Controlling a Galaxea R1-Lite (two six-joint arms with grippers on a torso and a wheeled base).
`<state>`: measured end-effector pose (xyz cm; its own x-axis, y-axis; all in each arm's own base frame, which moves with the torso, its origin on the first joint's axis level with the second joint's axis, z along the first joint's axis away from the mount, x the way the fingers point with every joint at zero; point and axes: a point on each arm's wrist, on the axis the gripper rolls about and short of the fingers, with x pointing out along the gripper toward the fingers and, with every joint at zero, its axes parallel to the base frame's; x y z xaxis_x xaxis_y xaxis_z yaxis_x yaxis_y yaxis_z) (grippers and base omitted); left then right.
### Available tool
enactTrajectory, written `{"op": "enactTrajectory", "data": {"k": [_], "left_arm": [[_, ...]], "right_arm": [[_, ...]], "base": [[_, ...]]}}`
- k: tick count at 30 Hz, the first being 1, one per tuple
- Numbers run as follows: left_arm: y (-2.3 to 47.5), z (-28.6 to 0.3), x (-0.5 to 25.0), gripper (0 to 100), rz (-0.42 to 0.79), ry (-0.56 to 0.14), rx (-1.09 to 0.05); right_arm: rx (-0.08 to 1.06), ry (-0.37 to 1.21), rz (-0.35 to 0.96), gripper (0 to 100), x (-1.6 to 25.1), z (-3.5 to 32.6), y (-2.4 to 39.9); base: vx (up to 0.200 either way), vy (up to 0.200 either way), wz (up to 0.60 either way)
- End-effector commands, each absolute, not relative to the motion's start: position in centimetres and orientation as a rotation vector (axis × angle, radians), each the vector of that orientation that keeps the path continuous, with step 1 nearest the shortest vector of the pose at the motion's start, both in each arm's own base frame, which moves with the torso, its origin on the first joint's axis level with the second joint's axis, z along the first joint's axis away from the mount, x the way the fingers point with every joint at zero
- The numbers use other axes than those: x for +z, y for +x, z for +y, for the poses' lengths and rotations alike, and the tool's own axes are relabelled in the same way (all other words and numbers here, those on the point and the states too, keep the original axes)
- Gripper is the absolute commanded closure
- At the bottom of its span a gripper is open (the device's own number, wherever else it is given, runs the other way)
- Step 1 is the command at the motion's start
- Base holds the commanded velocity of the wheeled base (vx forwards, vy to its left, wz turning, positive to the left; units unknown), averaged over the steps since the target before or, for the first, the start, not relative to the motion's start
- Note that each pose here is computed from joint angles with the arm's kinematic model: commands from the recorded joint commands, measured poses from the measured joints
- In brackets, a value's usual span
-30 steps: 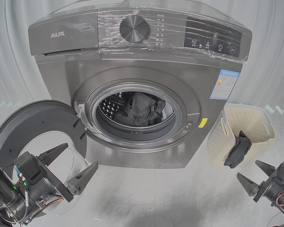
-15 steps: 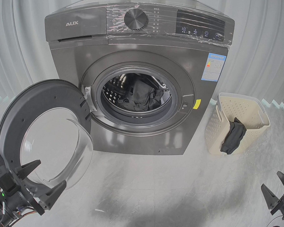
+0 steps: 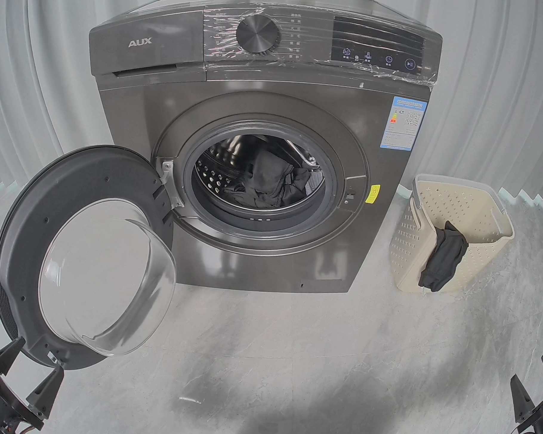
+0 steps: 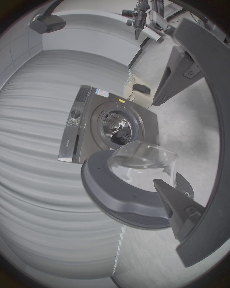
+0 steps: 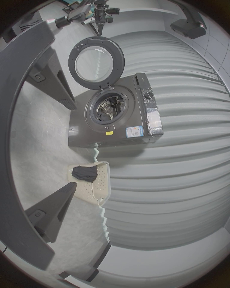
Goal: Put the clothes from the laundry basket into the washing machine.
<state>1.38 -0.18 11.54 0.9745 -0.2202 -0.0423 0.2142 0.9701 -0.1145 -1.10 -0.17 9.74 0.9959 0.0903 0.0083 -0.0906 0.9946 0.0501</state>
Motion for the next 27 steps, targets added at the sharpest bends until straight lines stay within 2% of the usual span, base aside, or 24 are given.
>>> {"op": "enactTrajectory", "data": {"k": [1,3,5,7,12,14,17,22,27], "left_arm": [[0.0,0.3,10.8,0,-0.030,-0.135,-0.128],[0.0,0.3,10.8,0,-0.032,-0.133,-0.116],[-0.2,0.3,10.7,0,-0.036,-0.127,-0.091],[-0.5,0.2,10.5,0,-0.049,-0.130,-0.080],[-2.2,-0.2,8.3,0,-0.038,-0.098,-0.102],[-2.4,-0.3,8.1,0,-0.022,-0.102,-0.130],[-2.4,-0.2,8.2,0,-0.033,-0.104,-0.097],[-2.4,-0.1,8.2,0,-0.036,-0.040,-0.047],[-2.2,0.0,7.7,0,0.019,-0.020,-0.026]], "right_arm": [[-0.037,0.010,-0.054,0,8.9,-0.1,-1.8],[-0.049,-0.009,-0.049,0,8.8,0.0,-1.8],[0.026,-0.034,-0.020,0,7.9,0.1,-2.2],[0.038,-0.023,0.007,0,7.5,0.1,-2.3],[0.032,-0.008,0.006,0,7.5,0.1,-2.3],[0.029,-0.006,0.003,0,7.5,0.1,-2.3],[0.031,-0.005,0.003,0,7.5,0.1,-2.3],[0.031,-0.009,0.003,0,7.5,0.1,-2.3],[0.031,-0.009,0.004,0,7.5,0.1,-2.3]], "base": [[0.000,-0.200,0.00],[0.000,-0.200,0.00],[0.000,-0.200,0.00],[0.000,-0.200,0.00],[0.000,-0.200,0.00],[0.000,-0.200,0.00],[0.000,-0.200,0.00],[0.000,-0.200,0.00],[0.000,-0.200,0.00]]}}
